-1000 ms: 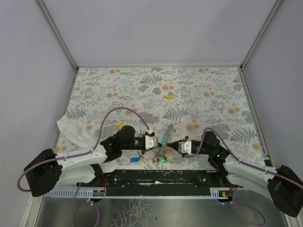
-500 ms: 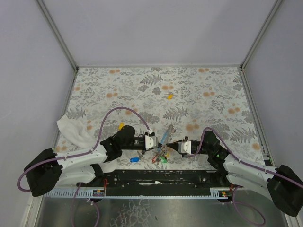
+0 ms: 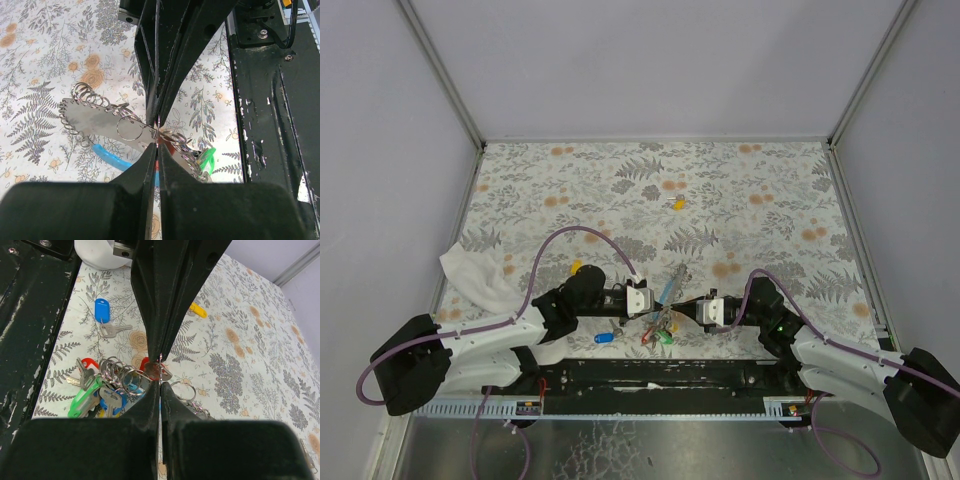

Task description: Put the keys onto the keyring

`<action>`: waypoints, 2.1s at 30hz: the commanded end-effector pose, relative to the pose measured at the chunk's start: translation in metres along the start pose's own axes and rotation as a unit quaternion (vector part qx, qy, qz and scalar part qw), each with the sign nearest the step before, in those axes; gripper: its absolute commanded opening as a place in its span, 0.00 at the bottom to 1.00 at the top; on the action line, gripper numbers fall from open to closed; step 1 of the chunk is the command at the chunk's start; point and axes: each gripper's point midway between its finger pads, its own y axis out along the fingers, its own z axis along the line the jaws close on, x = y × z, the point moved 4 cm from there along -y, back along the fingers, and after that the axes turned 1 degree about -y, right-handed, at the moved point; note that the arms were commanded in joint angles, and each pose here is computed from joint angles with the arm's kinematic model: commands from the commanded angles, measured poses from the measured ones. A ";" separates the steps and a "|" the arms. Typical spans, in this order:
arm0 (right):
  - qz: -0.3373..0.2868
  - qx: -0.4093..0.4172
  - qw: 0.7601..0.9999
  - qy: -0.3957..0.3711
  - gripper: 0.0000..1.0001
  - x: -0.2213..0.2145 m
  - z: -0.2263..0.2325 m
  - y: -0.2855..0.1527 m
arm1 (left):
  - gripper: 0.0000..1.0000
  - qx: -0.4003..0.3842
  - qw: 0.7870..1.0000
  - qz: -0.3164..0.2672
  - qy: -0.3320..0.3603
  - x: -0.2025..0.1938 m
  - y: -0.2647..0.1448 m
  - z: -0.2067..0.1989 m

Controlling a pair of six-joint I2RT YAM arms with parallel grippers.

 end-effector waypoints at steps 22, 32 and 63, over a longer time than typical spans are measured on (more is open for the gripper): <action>-0.029 -0.035 0.999 -0.027 0.00 0.024 -0.025 0.004 | 0.00 0.012 0.999 -0.028 0.025 0.019 0.001 0.007; -0.032 -0.032 0.999 -0.027 0.00 0.025 -0.025 0.004 | 0.00 0.016 0.999 -0.028 0.024 0.020 0.002 0.009; -0.031 -0.035 0.999 -0.023 0.00 0.024 -0.025 0.004 | 0.00 0.013 0.999 -0.032 0.024 0.021 0.002 0.008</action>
